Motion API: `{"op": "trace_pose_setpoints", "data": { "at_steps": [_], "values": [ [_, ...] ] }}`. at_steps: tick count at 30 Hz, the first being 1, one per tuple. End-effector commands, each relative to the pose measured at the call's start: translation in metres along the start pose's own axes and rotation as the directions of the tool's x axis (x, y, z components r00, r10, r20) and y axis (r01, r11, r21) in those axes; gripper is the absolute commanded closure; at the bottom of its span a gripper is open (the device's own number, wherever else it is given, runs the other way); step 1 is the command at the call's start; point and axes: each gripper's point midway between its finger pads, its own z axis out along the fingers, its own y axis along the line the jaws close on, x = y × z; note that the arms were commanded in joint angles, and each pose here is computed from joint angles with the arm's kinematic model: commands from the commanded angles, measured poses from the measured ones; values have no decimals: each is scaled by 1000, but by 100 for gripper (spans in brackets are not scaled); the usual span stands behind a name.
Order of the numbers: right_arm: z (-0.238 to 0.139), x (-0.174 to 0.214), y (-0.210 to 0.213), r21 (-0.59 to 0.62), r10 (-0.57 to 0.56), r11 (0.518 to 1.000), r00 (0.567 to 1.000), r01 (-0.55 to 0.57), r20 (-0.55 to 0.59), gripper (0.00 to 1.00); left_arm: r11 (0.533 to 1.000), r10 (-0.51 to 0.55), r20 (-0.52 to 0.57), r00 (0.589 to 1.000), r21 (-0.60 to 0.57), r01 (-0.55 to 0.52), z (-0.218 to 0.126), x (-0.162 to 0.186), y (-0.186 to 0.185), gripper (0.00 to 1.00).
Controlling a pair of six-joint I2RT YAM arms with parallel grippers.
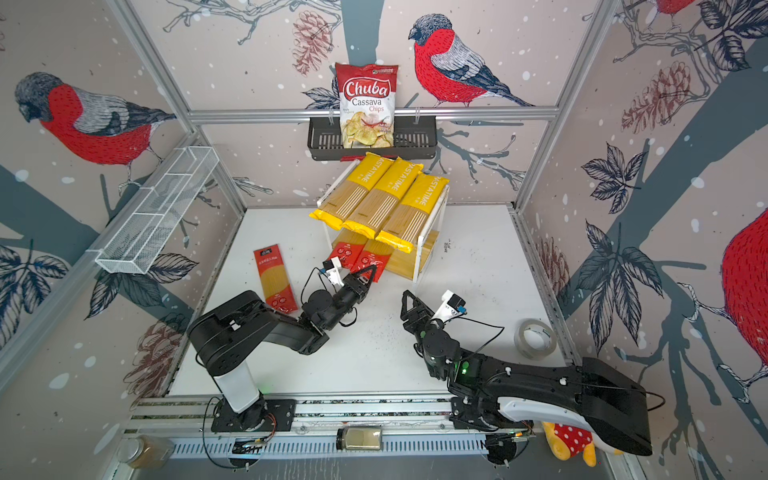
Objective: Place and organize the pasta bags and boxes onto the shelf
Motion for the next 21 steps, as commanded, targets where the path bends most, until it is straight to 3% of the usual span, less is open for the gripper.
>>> {"op": "trace_pose_setpoints", "data": {
  "at_steps": [1,3,8,12,21],
  "values": [
    [-1,-3,7,-21,16,1000,1000,-16,7,44,997,8,20,1000,76,-10,2,-7,-21,84],
    [-2,-4,6,-19,17,1000,1000,-17,10,44,997,9,11,1000,76,-10,2,-5,-20,81],
    [-2,-4,5,-18,18,1000,1000,-18,10,44,997,2,-18,1000,78,-1,1,-1,-23,54],
    [-2,-4,6,-20,18,1000,1000,-18,9,45,998,14,-32,999,58,-12,-5,1,-23,40],
    [0,-3,10,-22,9,1000,1000,-9,9,44,998,55,-124,991,-5,-56,-23,14,-16,33]
  ]
}}
